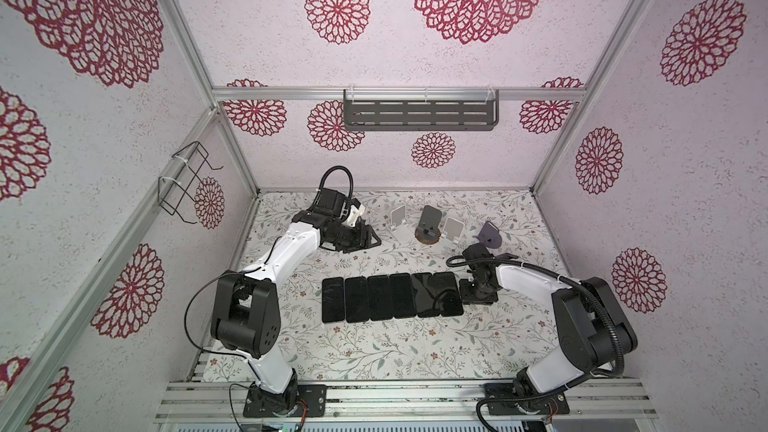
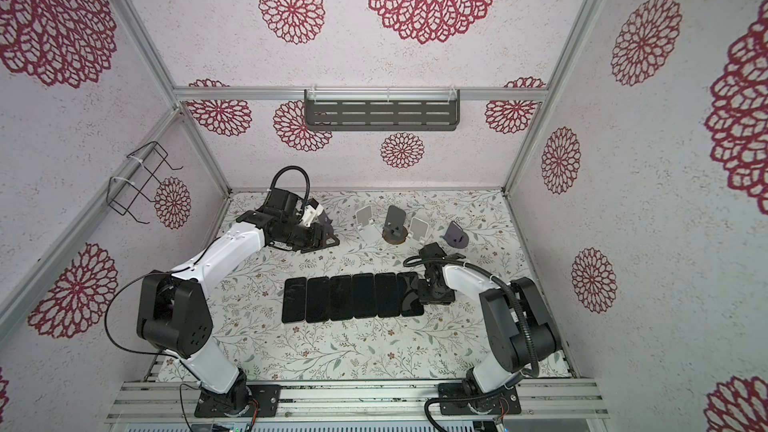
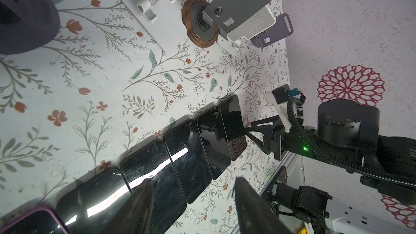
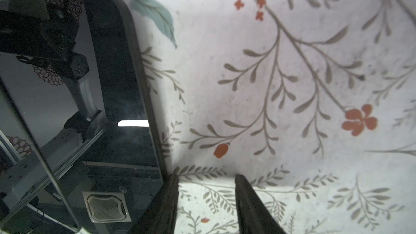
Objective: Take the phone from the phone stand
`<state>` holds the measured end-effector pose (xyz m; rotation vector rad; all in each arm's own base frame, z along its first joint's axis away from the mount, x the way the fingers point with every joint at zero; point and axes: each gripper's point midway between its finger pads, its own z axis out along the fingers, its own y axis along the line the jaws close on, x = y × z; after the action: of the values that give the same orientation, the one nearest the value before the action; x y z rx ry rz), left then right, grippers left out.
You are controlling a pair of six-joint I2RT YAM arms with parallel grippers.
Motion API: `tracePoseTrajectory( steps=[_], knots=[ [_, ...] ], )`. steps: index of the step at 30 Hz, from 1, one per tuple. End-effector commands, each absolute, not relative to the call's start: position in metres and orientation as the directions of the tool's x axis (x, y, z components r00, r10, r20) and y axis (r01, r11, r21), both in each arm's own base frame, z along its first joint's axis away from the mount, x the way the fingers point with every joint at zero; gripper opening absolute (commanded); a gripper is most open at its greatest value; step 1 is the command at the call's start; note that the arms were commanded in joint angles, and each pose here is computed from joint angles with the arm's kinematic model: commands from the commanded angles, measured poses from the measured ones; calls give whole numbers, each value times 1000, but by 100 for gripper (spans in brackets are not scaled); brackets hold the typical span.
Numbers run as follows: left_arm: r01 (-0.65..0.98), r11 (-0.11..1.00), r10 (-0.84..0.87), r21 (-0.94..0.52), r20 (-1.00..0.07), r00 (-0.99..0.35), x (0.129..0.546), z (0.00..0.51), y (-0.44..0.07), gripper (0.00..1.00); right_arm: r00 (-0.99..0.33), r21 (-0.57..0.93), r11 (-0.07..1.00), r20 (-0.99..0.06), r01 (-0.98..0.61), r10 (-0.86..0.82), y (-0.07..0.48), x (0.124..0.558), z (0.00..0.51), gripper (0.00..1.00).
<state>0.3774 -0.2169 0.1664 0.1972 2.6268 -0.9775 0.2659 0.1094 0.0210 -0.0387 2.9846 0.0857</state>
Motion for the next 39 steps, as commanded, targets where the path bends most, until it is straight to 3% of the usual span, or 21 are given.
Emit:
tracePoseTrajectory(
  steps=[1, 9, 15, 20, 30, 33, 39],
  knots=[
    [248, 760, 30, -601, -349, -937, 378, 162, -219, 61, -984, 66, 997, -174, -44, -32, 116, 271, 30, 46],
    [252, 760, 31, -599, -354, -935, 378, 163, -219, 61, -975, 20, 999, -220, -49, -44, 105, 275, 47, 49],
    [262, 766, 32, -588, -372, -928, 379, 167, -217, 61, -917, -50, 998, -394, -39, -55, 87, 293, 95, 62],
    [281, 785, 30, -553, -418, -908, 381, 176, -211, 61, -825, -129, 991, -564, 32, -47, 54, 306, 133, 98],
    [281, 886, -24, -369, -642, -767, 392, 220, -173, 63, -740, -176, 979, -671, 98, -46, 26, 310, 134, 99],
    [245, 931, -32, -272, -727, -686, 397, 242, -150, 71, -693, -191, 973, -720, 128, -50, 18, 310, 134, 99],
    [55, 987, -98, -151, -837, -539, 392, 274, -99, 80, -592, -187, 967, -804, 176, -48, 11, 318, 139, 99]
  ],
)
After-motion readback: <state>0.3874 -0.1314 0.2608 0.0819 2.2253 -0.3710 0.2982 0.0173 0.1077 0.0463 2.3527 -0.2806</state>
